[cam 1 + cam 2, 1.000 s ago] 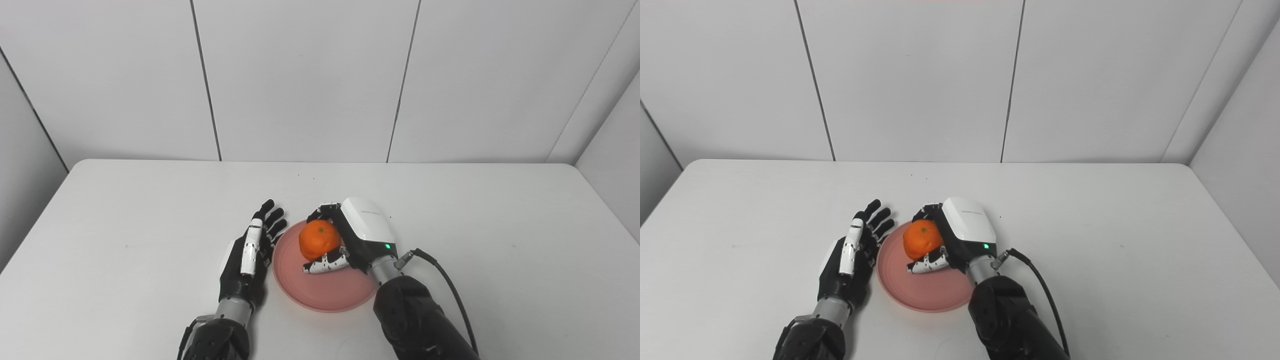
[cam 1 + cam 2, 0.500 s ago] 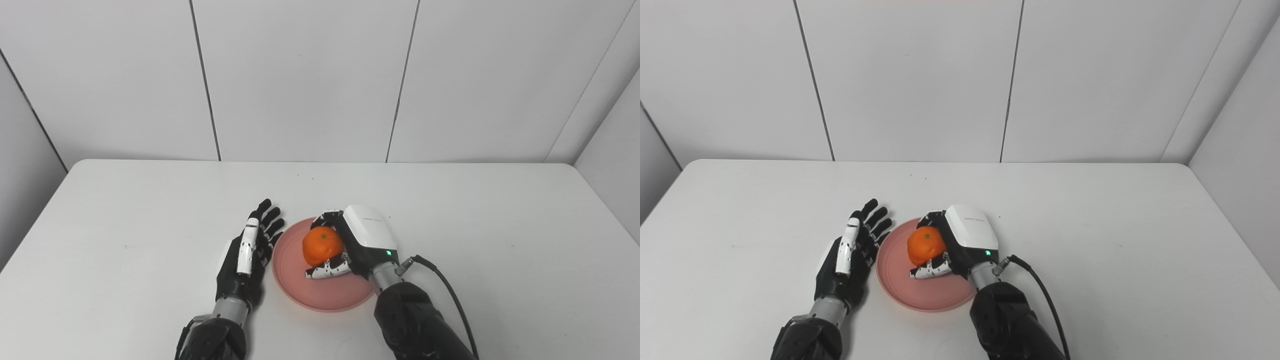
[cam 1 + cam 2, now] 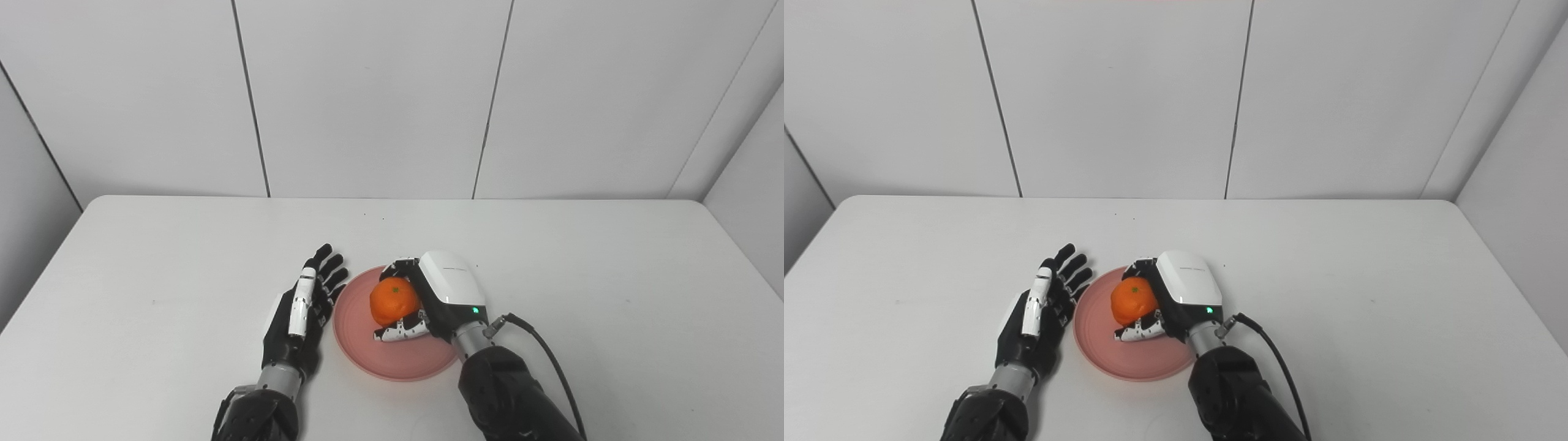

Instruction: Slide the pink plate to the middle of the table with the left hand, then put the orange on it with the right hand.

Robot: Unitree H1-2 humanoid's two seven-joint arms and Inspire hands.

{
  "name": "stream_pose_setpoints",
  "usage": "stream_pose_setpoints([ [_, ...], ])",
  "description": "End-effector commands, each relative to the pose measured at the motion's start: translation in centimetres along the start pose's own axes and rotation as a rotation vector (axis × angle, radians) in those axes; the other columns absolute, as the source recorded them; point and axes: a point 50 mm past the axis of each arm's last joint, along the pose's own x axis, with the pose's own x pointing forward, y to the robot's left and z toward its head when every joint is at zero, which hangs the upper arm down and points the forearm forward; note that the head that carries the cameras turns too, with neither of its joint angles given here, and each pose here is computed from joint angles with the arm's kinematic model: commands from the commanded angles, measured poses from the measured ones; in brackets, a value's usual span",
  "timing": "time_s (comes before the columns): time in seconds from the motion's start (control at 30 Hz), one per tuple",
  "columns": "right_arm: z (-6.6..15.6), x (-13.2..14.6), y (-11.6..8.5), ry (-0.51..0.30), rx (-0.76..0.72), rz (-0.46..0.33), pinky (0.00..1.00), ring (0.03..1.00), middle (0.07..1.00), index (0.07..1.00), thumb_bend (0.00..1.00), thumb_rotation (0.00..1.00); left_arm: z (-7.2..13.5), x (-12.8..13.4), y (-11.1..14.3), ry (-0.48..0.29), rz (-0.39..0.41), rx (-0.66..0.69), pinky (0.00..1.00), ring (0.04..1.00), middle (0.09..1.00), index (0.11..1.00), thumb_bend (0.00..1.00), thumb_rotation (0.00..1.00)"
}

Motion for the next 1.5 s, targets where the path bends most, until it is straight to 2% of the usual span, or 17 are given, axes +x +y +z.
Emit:
stream_pose_setpoints([
  [0.0, 1.0, 0.4, -1.1, -0.024, -0.003, -0.013, 0.11, 0.179, 0.281, 0.576, 0.67, 0.19, 0.1, 0.1, 0.3, 0.002, -0.001, -0.004, 0.90, 0.911, 0.924, 0.910, 0.39, 1.00],
  [0.03, 1.1, 0.4, -1.2, -0.024, -0.008, -0.003, 0.14, 0.217, 0.324, 0.639, 0.77, 0.23, 0.1, 0.1, 0.4, 0.002, -0.004, -0.005, 0.90, 0.912, 0.924, 0.911, 0.39, 1.00],
  [0.07, 1.2, 0.3, -1.3, -0.023, -0.012, 0.007, 0.22, 0.324, 0.436, 0.681, 0.82, 0.28, 0.1, 0.2, 0.4, 0.001, -0.007, -0.005, 0.90, 0.915, 0.926, 0.914, 0.39, 1.00],
  [0.13, 1.4, 0.1, -1.6, -0.025, -0.016, 0.029, 0.27, 0.388, 0.506, 0.726, 0.88, 0.33, 0.1, 0.1, 0.5, 0.002, -0.011, -0.002, 0.90, 0.916, 0.928, 0.918, 0.39, 1.00],
  [0.17, 1.5, 0.0, -1.7, -0.027, -0.015, 0.040, 0.50, 0.609, 0.685, 0.769, 0.92, 0.38, 0.1, 0.1, 0.6, 0.002, -0.011, 0.000, 0.90, 0.915, 0.927, 0.920, 0.39, 1.00],
  [0.23, 1.6, -0.3, -2.0, -0.033, -0.016, 0.052, 0.66, 0.751, 0.800, 0.814, 0.97, 0.43, 0.0, 0.1, 0.7, 0.001, -0.011, 0.003, 0.89, 0.911, 0.924, 0.918, 0.39, 1.00],
  [0.27, 1.7, -0.5, -2.1, -0.036, -0.015, 0.052, 0.68, 0.771, 0.816, 0.827, 0.99, 0.44, 0.0, 0.1, 0.8, 0.000, -0.014, 0.003, 0.90, 0.912, 0.924, 0.919, 0.39, 1.00],
  [0.7, 1.9, -1.2, -2.6, -0.087, 0.007, -0.008, 0.85, 0.877, 0.896, 0.925, 1.00, 0.66, 0.0, -0.1, 1.8, 0.011, -0.015, 0.018, 0.90, 0.920, 0.931, 0.920, 0.39, 1.00],
  [0.93, 2.0, -1.6, -3.4, -0.116, 0.073, -0.101, 0.86, 0.889, 0.908, 0.939, 1.00, 0.77, -0.1, 0.0, 2.1, 0.005, -0.017, -0.004, 0.93, 0.933, 0.942, 0.923, 0.39, 1.00],
  [1.03, 2.0, -1.9, -3.7, -0.125, 0.107, -0.141, 0.86, 0.893, 0.913, 0.940, 1.00, 0.79, -0.2, 0.0, 2.2, 0.008, -0.013, -0.024, 0.93, 0.937, 0.944, 0.923, 0.40, 1.00],
  [1.13, 2.0, -2.3, -3.9, -0.134, 0.134, -0.204, 0.84, 0.894, 0.921, 0.942, 1.00, 0.79, -0.3, 0.0, 2.2, 0.004, -0.013, -0.024, 0.92, 0.934, 0.937, 0.919, 0.39, 1.00],
  [1.2, 1.9, -2.7, -4.2, -0.137, 0.156, -0.246, 0.85, 0.900, 0.929, 0.948, 0.99, 0.83, -0.4, -0.1, 2.2, -0.001, -0.012, -0.025, 0.91, 0.923, 0.925, 0.905, 0.39, 1.00],
  [1.33, 1.5, -3.7, -4.7, -0.087, 0.243, -0.326, 0.81, 0.895, 0.930, 0.961, 0.94, 0.93, -0.5, -0.1, 2.5, 0.000, -0.008, -0.016, 0.92, 0.918, 0.922, 0.910, 0.39, 1.00],
  [1.47, 0.6, -4.5, -4.4, -0.036, 0.364, -0.382, 0.79, 0.888, 0.934, 0.951, 0.87, 0.99, -0.7, -0.2, 2.9, -0.002, -0.006, -0.006, 0.91, 0.915, 0.923, 0.911, 0.39, 1.00],
])
